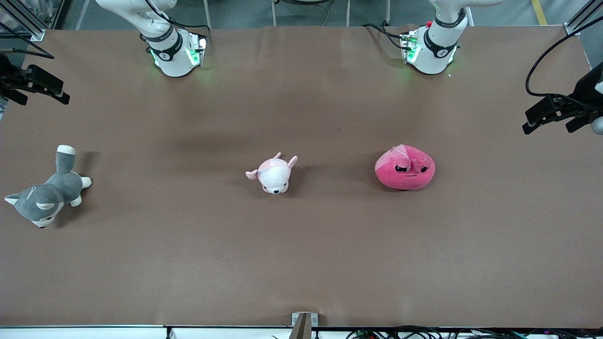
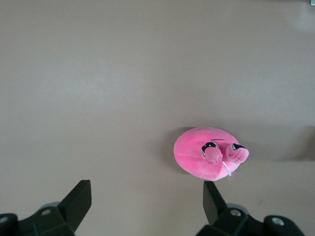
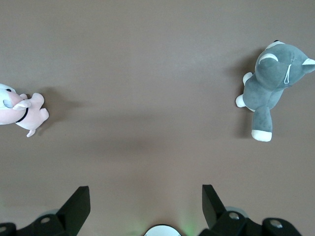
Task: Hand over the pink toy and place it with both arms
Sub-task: 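Move the left gripper toward the hot-pink plush toy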
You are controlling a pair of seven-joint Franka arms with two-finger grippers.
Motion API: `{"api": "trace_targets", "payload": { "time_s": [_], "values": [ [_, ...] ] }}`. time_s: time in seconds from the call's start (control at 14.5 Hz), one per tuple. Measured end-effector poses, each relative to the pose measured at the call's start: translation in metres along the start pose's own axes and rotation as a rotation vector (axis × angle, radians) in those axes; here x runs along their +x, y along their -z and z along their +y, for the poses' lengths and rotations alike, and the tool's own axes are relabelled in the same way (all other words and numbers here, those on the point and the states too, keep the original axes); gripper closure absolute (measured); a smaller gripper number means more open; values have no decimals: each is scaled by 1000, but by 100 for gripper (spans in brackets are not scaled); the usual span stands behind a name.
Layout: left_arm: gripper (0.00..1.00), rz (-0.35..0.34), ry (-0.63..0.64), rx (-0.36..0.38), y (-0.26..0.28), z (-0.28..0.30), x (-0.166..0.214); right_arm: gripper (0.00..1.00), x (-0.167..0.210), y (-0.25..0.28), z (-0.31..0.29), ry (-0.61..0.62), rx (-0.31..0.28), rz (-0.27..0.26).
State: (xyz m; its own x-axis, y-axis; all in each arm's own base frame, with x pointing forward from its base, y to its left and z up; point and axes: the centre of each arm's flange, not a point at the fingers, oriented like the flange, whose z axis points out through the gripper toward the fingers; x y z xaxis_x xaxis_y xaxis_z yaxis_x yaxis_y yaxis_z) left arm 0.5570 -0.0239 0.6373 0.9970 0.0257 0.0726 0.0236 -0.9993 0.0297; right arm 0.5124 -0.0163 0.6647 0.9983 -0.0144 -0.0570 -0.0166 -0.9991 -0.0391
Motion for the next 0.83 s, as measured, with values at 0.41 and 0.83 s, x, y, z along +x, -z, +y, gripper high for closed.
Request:
{"api": "trace_targets", "payload": {
  "time_s": [0.41, 0.83],
  "values": [
    [0, -89, -58, 0, -51, 34, 16, 0, 0, 0, 0, 0, 0, 0],
    [0, -161, -83, 1, -93, 68, 24, 0, 0, 0, 0, 1, 0, -1]
  ]
}}
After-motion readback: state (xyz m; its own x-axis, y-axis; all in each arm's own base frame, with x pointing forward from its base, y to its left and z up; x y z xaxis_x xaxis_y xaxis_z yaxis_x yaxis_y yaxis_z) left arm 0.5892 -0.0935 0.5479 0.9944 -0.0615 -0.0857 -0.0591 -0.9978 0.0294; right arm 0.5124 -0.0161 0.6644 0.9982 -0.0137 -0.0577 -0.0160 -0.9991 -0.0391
